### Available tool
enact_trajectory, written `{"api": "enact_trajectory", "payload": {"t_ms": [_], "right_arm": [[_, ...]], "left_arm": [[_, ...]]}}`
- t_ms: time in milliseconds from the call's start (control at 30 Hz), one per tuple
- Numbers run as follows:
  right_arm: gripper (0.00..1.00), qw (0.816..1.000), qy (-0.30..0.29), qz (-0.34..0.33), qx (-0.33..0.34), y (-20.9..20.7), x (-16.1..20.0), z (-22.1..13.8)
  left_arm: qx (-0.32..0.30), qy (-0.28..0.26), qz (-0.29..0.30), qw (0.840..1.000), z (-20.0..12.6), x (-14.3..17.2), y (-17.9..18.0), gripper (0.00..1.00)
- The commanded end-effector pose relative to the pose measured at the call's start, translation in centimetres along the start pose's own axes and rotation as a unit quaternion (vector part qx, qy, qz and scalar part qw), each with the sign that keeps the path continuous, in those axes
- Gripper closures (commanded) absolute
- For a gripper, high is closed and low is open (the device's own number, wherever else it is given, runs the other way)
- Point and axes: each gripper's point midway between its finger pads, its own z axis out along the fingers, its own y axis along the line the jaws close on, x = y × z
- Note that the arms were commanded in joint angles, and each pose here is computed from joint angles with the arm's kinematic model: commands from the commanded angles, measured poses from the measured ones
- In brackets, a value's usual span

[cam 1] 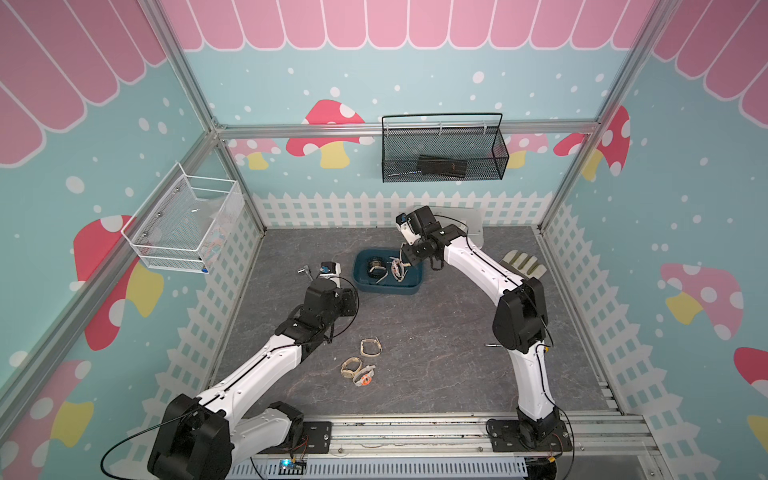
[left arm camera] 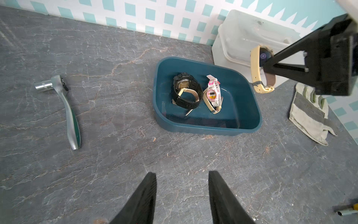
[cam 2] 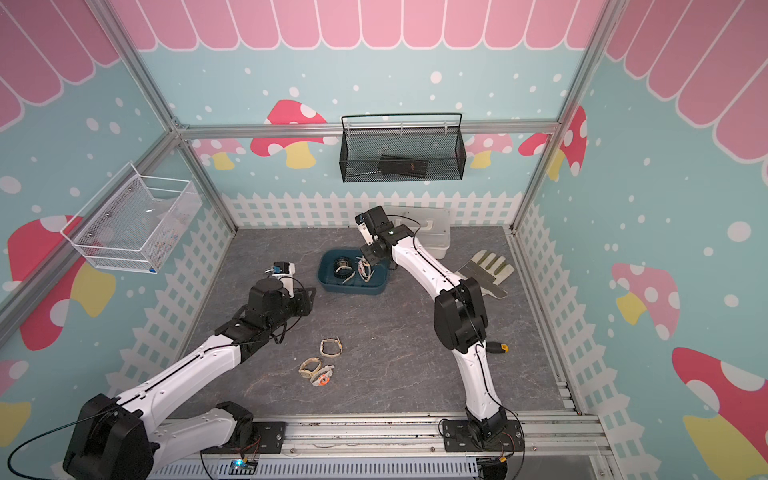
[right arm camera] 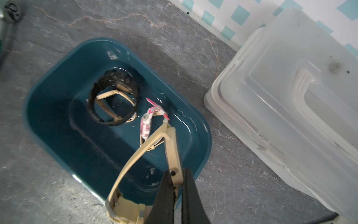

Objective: Put the watch into the storage box
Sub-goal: Place the watch in the storage box.

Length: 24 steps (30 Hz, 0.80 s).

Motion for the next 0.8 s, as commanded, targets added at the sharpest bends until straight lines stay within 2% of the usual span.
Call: {"api": "enact_trajectory", "payload": {"t_ms": [0, 267, 767], "right_arm": [[1.0, 0.999, 0.015, -0.033, 0.024, -0.7, 0.0, 1.1], [1.0, 0.993, 0.054, -0.088, 0.05, -1.4, 0.6, 6.0], [1.0, 0.99, 0.092, -0.098, 0.038, -0.6, 3.6, 9.6]], "left_arm": [[-0.008, 0.0, 0.009, 1.0, 0.0, 0.2, 0.2, 0.53], [-0.014, 0.001, 0.012, 1.0, 0.1, 0.2, 0.5, 0.53], [-0.018, 0.006, 0.012, 1.0, 0.3, 0.6, 0.6, 0.53]]}}
